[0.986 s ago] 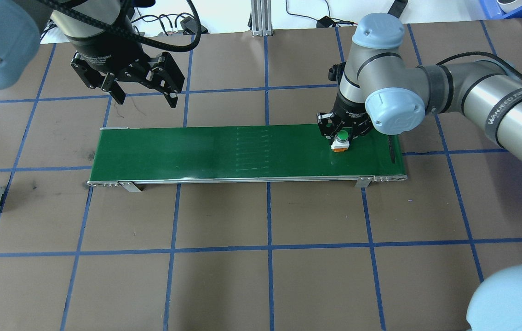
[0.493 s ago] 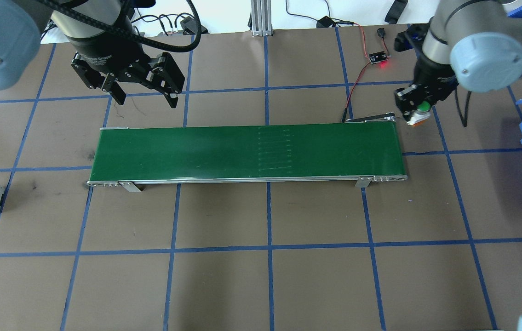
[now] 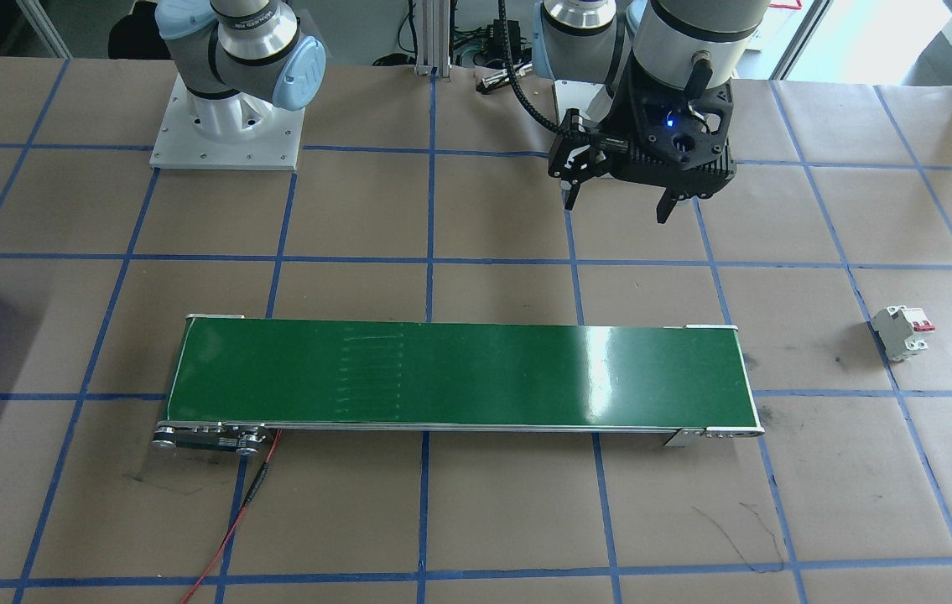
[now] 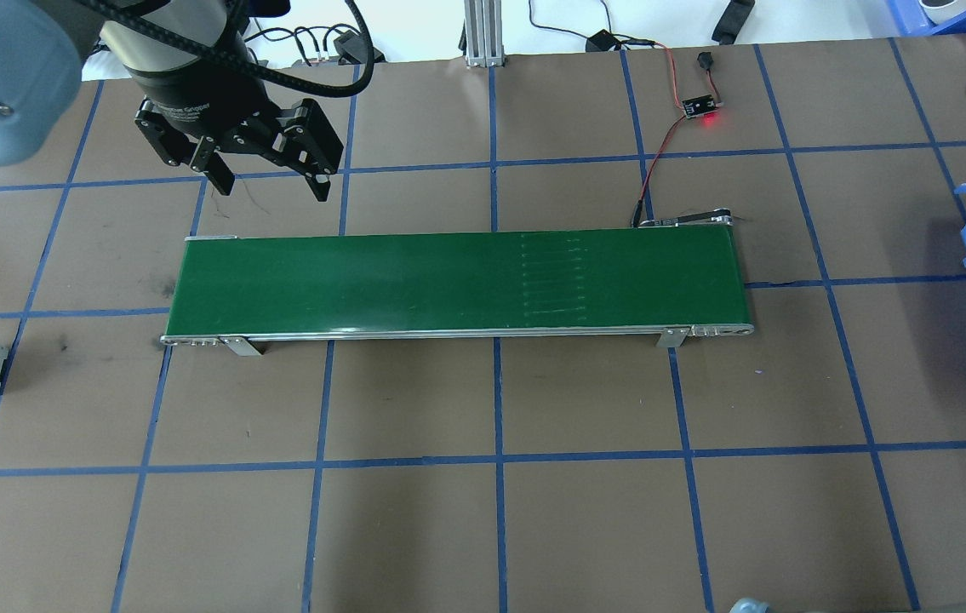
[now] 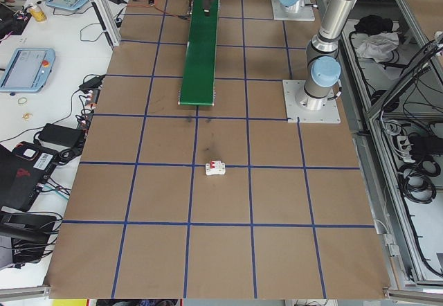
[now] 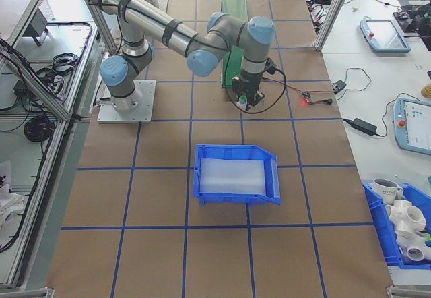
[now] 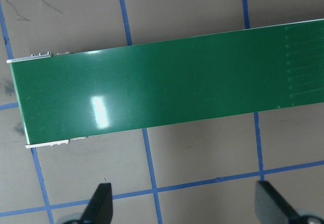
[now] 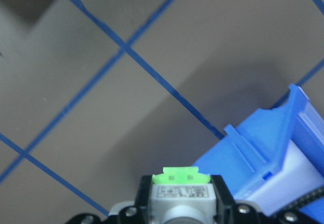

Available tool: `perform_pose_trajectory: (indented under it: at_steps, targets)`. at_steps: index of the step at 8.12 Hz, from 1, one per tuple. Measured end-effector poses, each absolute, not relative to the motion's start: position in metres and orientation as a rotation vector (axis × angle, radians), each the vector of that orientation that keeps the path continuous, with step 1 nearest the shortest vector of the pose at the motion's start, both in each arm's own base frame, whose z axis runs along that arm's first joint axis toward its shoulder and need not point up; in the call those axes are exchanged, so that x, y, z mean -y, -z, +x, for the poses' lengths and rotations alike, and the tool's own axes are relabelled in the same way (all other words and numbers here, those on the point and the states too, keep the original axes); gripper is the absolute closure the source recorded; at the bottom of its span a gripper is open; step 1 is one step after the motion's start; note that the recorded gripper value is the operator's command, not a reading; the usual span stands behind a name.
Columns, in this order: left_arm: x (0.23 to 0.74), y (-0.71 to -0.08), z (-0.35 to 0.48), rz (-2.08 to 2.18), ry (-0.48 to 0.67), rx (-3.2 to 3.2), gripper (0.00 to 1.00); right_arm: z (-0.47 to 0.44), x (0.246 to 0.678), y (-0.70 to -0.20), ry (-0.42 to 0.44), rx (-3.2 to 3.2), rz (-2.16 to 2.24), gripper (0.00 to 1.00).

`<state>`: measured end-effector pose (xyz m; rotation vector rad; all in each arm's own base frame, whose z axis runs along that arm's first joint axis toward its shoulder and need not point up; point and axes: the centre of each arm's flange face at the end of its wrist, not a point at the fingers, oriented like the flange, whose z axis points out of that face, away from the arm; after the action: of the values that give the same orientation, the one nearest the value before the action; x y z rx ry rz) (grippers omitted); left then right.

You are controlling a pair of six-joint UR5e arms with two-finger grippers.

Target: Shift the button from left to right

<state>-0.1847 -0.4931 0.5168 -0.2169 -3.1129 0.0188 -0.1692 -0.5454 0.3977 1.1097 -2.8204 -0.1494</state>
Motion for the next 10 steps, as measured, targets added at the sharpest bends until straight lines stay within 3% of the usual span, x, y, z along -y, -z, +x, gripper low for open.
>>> perform_pose_trajectory:
  at_steps: [1, 3, 5, 7, 10]
  targets:
    - [0.493, -0.517, -0.185, -0.217, -0.018, 3.113, 0.0, -0.232, 0.533, -0.395, 0.134, 2.749, 1.224, 1.0]
    - [0.492, -0.517, -0.185, -0.217, -0.019, 3.113, 0.0, -0.33, 0.528, -0.355, 0.054, 2.545, 1.502, 0.9]
    - [0.492, -0.518, -0.185, -0.217, -0.021, 3.113, 0.0, -0.383, 0.532, -0.286, -0.034, 2.421, 1.733, 0.57]
    - [0.491, -0.518, -0.185, -0.217, -0.023, 3.113, 0.0, -0.399, 0.53, -0.235, 0.003, 2.392, 1.869, 0.0]
    - [0.491, -0.519, -0.184, -0.217, -0.027, 3.112, 0.0, -0.403, 0.521, -0.246, 0.06, 2.356, 1.894, 0.0]
